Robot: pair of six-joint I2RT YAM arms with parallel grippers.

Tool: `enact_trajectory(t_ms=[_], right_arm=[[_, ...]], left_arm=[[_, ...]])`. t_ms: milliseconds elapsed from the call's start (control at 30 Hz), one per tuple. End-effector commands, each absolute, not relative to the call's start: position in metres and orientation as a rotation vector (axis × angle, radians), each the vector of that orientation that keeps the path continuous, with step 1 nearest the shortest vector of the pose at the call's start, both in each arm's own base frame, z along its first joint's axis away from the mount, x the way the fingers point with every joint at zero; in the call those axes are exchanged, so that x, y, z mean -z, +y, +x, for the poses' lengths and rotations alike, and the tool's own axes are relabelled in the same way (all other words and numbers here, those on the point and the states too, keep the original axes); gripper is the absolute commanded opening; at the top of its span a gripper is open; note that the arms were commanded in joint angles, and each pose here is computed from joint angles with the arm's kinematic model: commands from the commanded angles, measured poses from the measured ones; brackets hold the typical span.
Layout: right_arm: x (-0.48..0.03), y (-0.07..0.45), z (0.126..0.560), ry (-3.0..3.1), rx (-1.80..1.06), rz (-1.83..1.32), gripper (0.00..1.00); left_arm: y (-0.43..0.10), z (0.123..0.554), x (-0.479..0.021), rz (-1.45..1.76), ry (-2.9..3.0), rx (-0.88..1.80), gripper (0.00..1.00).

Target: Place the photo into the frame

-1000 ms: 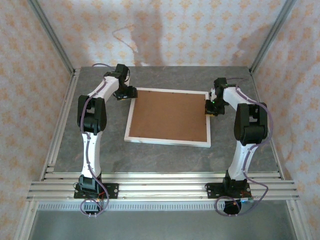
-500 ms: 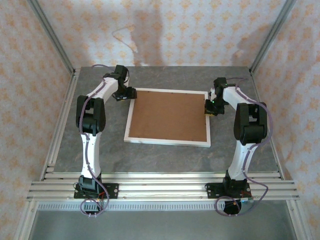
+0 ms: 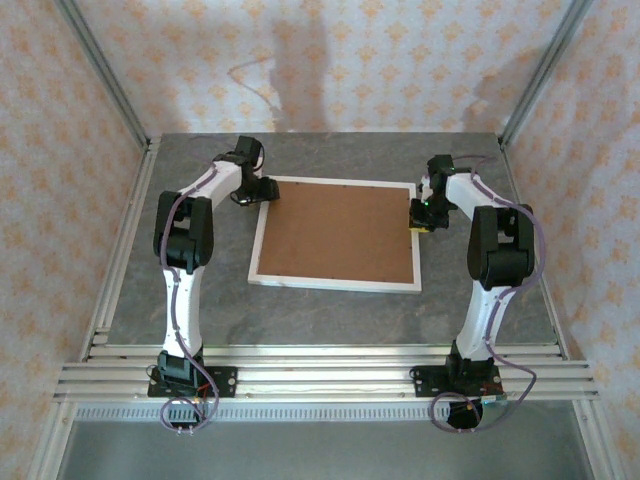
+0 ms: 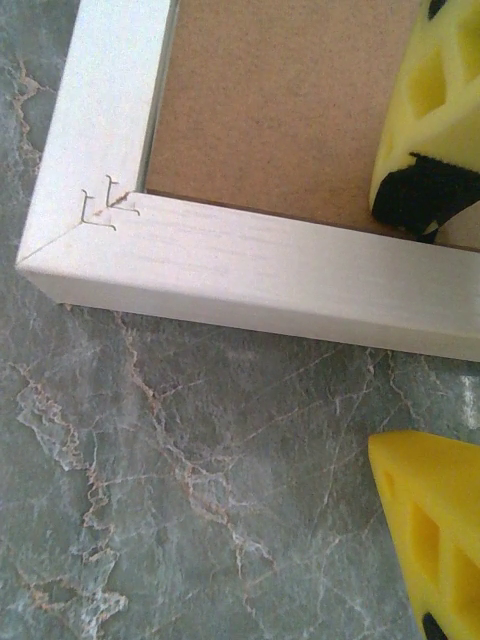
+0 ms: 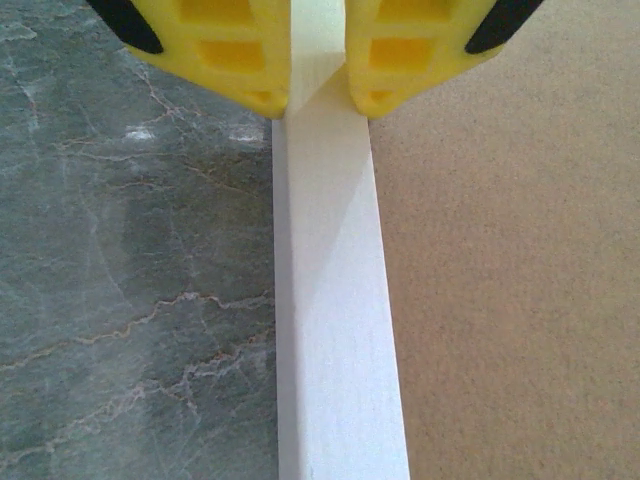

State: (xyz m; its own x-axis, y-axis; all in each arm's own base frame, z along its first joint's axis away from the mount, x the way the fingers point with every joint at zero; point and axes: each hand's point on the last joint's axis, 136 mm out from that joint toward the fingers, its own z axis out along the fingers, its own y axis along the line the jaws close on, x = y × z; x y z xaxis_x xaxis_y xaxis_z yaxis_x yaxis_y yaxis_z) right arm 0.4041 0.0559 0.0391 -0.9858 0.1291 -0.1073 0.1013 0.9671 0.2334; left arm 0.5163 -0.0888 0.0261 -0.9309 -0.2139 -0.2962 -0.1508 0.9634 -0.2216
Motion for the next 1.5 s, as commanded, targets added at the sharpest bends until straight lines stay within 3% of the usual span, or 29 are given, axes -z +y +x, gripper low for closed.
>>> enact_trajectory(t_ms=[0,333,533,1133,1467], right_arm=[[-0.007,0.070,0.394,3.073,-0.382,0.171,0.13],[-0.010,0.068,0.394,3.067,-0.362,0.178,0.13],[-0.008,0.068,0.394,3.071,-0.364,0.179,0.13],[-0.007,0.069,0.393,3.078,-0.370,0.173,0.13],[-0.007,0.072,0.394,3.080,-0.397,0.165,0.13]], left_arm=[[-0.117,0.443,0.048,-0.224,3.116,0.254,0.62],[-0.087,0.487,-0.049,-0.267,2.885,0.192,0.67],[-0.061,0.495,-0.074,-0.307,2.812,0.141,0.69],[-0.055,0.498,-0.035,-0.311,2.891,0.125,0.69],[-0.079,0.483,-0.002,-0.225,3.007,0.131,0.69]])
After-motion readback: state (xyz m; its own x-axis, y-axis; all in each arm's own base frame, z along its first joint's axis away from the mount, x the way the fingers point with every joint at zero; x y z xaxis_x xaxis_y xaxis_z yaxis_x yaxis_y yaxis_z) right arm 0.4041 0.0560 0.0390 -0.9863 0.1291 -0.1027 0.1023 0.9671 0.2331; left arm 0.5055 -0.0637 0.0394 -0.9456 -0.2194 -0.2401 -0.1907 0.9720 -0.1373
